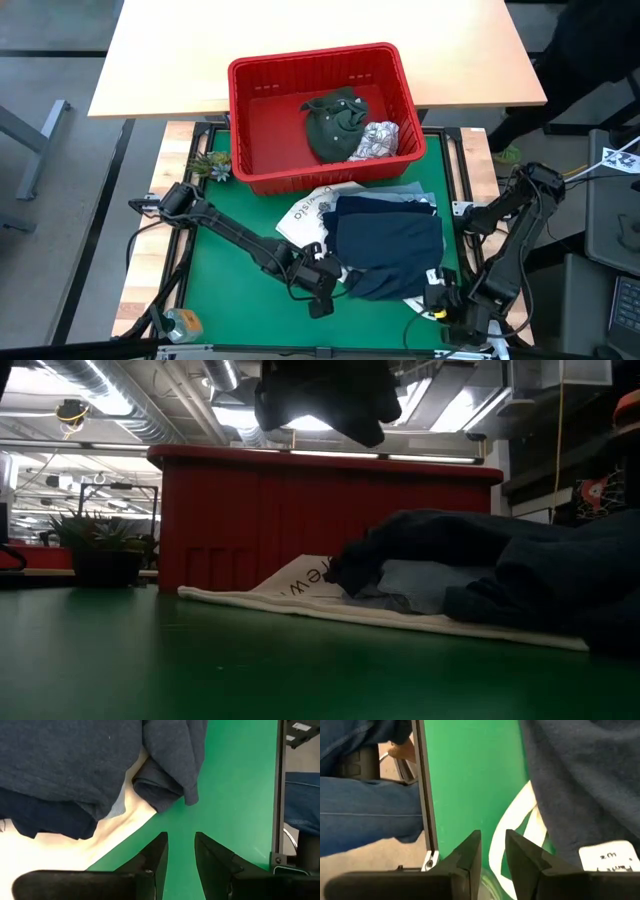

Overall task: Fold laundry
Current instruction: Fold the gray shorts

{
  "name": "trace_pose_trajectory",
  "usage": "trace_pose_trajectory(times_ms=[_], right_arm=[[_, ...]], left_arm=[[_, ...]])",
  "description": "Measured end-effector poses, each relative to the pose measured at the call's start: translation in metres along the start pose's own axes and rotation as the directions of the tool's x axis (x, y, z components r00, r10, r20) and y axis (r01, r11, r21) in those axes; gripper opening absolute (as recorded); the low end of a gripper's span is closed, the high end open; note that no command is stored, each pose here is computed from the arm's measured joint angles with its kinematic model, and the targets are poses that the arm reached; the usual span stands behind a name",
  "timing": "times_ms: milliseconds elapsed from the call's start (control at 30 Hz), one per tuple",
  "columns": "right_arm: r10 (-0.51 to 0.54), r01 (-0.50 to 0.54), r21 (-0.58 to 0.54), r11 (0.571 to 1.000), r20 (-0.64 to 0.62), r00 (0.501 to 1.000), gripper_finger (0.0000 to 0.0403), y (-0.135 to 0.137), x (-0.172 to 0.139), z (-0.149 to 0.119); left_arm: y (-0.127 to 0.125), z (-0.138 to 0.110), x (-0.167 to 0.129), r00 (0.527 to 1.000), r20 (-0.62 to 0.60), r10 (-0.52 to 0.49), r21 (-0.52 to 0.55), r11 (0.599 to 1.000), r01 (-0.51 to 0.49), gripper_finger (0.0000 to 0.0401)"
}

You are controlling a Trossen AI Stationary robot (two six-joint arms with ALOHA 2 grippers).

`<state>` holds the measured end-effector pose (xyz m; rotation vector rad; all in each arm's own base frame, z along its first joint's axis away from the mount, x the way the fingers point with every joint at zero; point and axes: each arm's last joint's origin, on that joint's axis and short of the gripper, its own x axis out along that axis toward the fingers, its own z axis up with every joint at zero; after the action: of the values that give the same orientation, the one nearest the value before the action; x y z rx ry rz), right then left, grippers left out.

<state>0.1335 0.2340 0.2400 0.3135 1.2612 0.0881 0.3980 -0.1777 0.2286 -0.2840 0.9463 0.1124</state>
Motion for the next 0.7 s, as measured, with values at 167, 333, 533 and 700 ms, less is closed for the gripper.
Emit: trace_pose_trajectory(times_ms=[167,333,533,700], right_arm=[[-0.003,0.003,-0.004,1.000,0.006,1.000,0.0088,0.000,0.000,-0.001],[-0.027,0.027,0.000,1.000,-0.004,1.000,0.0105,-0.002,0.001,-0.002],[-0.096,0.095,-0.008,0.995,-0.021,0.995,0.0177,-0.005,0.007,-0.004],[-0.207,0.205,-0.037,0.978,-0.062,0.976,0.0219,-0.008,0.022,-0.008]], left_arm=[[-0.002,-0.002,0.000,1.000,0.000,0.000,0.005,1.000,0.000,0.0089],[-0.002,-0.002,0.000,1.000,0.001,0.001,0.006,1.000,-0.001,0.0089],[-0.002,-0.002,0.000,1.000,0.000,0.001,0.006,1.000,-0.001,0.0088],[-0.002,-0.002,0.000,1.000,0.000,0.002,0.006,1.000,-0.002,0.0087]])
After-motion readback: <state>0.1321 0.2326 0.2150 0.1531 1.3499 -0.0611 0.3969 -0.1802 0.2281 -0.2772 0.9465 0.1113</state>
